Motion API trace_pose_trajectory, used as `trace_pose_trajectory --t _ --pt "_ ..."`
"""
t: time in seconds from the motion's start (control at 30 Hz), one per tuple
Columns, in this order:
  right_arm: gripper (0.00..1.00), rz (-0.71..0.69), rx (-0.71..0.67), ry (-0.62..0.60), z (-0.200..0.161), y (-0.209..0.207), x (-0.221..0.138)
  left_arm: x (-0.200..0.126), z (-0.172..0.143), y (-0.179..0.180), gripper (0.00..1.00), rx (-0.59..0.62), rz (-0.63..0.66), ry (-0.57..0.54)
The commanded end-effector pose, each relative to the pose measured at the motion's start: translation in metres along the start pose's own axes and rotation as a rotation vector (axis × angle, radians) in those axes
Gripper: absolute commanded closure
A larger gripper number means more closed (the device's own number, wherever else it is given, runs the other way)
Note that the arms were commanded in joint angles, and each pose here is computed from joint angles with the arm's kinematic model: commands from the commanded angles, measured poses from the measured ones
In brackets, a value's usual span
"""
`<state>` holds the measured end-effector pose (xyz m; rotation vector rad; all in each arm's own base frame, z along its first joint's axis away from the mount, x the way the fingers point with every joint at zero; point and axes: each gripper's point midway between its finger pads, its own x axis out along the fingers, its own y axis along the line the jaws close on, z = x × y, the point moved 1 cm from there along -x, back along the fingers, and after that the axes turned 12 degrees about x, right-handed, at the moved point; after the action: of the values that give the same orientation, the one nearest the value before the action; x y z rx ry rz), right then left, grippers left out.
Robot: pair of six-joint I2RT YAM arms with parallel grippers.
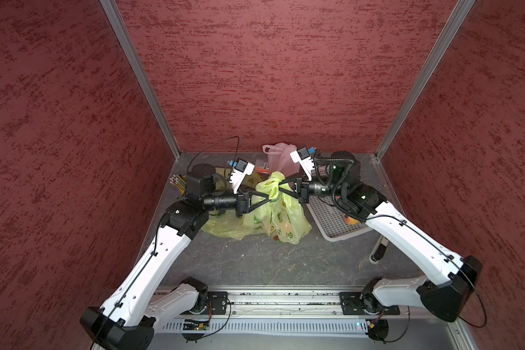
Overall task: Place the peach into a plastic bag & tie a knot
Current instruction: Cross the plastic bag at the center of the board.
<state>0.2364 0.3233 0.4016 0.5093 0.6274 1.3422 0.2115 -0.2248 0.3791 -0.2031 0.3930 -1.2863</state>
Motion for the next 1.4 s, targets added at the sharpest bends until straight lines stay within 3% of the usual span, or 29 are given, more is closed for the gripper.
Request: trace_pose_trajectory --t 0.0,0.3,0.57,0.8,0.93,1.07,1.2,1.37 --pt "1.00 -0.028 -0.044 0.006 0.004 0.007 -0.008 -0.013 0.010 -0.005 0.85 0.026 -0.016 -0.054" --pt "1.00 -0.147 -0.064 0.003 0.007 -0.004 -0.015 -0.022 0.003 -0.004 1.00 -0.014 -0.027 -0.021" --pt "1.00 -0.211 -0.052 -0.063 0.020 -0.014 -0.016 -0.015 0.008 -0.013 1.00 -0.029 -0.105 -0.025" --pt "1.00 -0.220 -0.017 -0.217 0.043 -0.015 -0.015 0.011 0.000 -0.023 1.00 -0.034 -0.155 0.001" --pt "1.00 -0.167 -0.009 -0.297 0.049 -0.004 -0.012 0.023 -0.003 -0.018 1.00 -0.049 -0.174 -0.019" --pt "1.00 -0.016 0.026 -0.347 0.051 0.018 -0.013 0.030 -0.002 -0.013 1.00 -0.056 -0.176 -0.047" --pt "1.00 0.159 0.067 -0.359 0.048 0.043 -0.018 0.035 -0.007 -0.004 1.00 -0.068 -0.158 -0.051" --pt "1.00 0.277 0.125 -0.350 0.044 0.056 -0.021 0.038 -0.016 0.003 1.00 -0.093 -0.155 -0.060"
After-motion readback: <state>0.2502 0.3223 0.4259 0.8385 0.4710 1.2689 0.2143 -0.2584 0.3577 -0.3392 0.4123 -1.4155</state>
